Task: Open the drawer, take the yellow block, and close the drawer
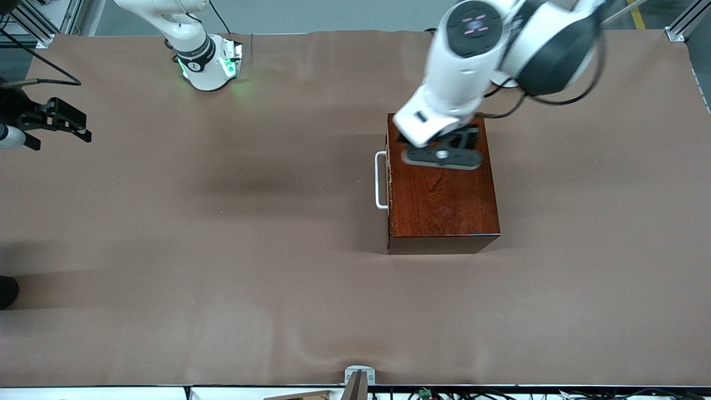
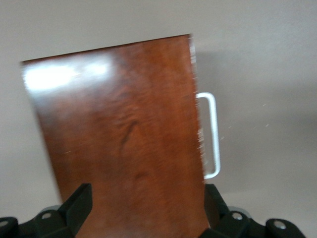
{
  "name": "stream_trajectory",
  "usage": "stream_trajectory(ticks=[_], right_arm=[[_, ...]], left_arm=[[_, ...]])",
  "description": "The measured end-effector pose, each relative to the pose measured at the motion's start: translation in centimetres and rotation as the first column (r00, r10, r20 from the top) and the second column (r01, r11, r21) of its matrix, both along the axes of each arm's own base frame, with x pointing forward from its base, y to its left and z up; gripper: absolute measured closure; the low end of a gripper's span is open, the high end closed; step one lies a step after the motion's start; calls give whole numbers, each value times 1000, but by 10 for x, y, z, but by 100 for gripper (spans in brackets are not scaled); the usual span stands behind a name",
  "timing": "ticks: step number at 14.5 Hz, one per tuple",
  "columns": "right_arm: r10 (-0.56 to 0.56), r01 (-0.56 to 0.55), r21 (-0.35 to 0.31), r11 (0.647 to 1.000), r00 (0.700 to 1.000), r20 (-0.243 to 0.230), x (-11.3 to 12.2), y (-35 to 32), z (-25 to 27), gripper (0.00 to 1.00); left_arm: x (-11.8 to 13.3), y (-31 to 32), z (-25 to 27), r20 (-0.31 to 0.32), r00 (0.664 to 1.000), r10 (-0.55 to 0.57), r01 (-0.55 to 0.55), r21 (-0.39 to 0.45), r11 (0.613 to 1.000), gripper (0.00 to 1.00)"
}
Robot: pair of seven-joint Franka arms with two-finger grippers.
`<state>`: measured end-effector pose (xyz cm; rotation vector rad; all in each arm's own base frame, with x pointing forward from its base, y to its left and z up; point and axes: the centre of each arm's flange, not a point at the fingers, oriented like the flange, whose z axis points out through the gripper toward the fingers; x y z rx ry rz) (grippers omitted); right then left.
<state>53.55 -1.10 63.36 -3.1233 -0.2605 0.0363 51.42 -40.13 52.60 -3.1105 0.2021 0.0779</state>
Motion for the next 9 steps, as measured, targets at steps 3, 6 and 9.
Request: stream_trajectory(ticks=[3,6,9], right_arm=[[1,-1,0,1000,1000,-3,1,1,-1,0],[2,-2,1,1000,1000,-3,1,1,-1,0],[2,-2,1,1000,1000,-3,1,1,-2,0]], left_arm=[[-7,-47,-27,15,1000,12,-12,-18,1000,0],[-14,-80,-57,21,999,49,-48,-19,999,0],[-30,-121,-92,71,994,88,-90,18,996,0]])
